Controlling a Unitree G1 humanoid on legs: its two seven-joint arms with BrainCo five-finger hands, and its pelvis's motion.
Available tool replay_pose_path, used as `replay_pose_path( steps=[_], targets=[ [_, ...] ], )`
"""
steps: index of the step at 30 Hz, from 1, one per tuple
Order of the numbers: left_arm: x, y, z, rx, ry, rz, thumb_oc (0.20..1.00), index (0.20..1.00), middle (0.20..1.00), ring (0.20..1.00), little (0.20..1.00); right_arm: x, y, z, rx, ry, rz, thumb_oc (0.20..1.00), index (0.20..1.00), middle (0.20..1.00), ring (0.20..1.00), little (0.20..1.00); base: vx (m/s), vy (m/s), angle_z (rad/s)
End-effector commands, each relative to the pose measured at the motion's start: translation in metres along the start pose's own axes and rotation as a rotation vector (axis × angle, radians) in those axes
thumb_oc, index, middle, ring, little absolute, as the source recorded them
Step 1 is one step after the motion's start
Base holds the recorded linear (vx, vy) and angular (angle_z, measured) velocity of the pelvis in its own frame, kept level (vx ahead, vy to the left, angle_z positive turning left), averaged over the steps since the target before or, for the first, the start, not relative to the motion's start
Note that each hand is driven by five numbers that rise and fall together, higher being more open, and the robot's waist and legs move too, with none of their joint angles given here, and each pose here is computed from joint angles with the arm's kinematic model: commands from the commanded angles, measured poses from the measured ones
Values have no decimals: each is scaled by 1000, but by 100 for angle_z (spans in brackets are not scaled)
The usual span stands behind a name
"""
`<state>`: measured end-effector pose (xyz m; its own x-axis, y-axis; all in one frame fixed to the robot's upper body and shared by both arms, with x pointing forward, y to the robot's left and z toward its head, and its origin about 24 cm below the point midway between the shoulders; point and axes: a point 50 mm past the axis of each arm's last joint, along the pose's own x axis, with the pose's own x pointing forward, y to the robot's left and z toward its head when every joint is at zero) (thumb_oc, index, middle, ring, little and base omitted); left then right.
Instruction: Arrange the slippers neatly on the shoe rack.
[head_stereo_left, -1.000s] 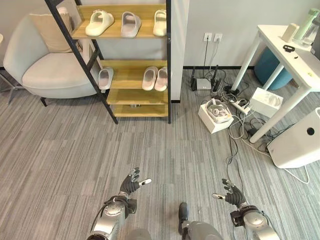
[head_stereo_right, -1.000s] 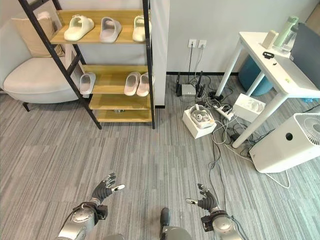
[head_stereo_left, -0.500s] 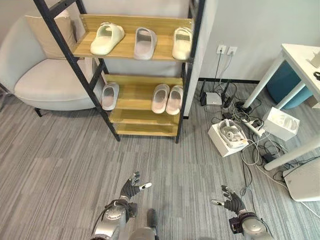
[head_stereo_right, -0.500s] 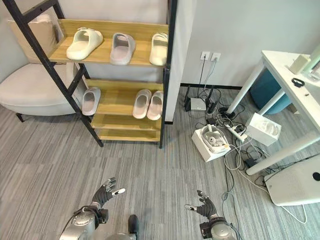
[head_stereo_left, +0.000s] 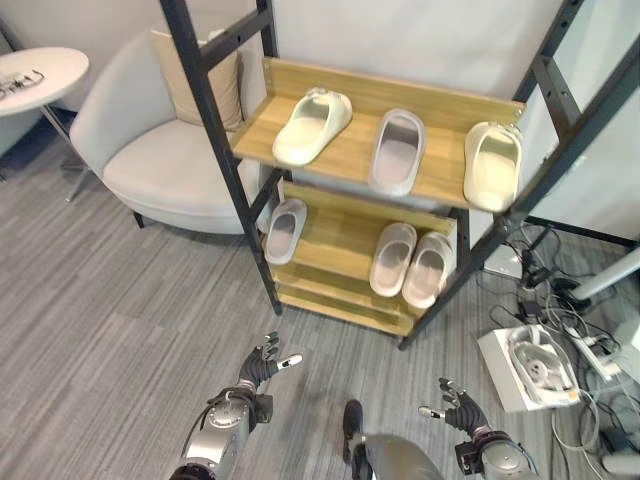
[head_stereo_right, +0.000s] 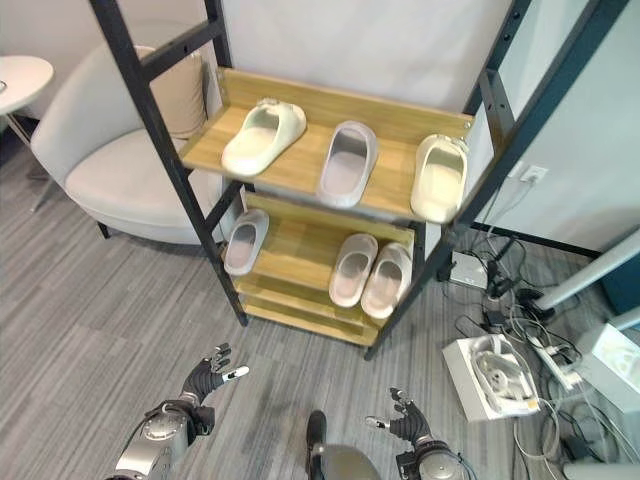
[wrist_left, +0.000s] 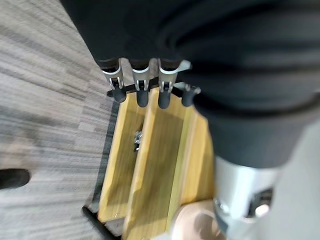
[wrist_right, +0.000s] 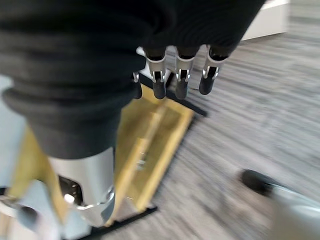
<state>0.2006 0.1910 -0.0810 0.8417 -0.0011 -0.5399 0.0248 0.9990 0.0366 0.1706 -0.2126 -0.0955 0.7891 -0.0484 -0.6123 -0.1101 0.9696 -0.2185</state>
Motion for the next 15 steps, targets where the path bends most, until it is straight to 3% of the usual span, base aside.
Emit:
replay_pose_path(
  steps=[1, 15],
  targets=[
    [8, -1, 29, -12, -126, -11, 1000, 1000, 1000, 1000, 1000, -1, -17, 14, 13, -75, -52, 1000, 1000, 1000, 1000, 1000, 126, 28, -22],
    [3, 6, 20, 28, -97, -8, 1000, 1000, 1000, 1000, 1000, -1, -4, 12, 0, -66, -16, 1000, 1000, 1000, 1000, 1000, 88, 148, -28]
  ],
)
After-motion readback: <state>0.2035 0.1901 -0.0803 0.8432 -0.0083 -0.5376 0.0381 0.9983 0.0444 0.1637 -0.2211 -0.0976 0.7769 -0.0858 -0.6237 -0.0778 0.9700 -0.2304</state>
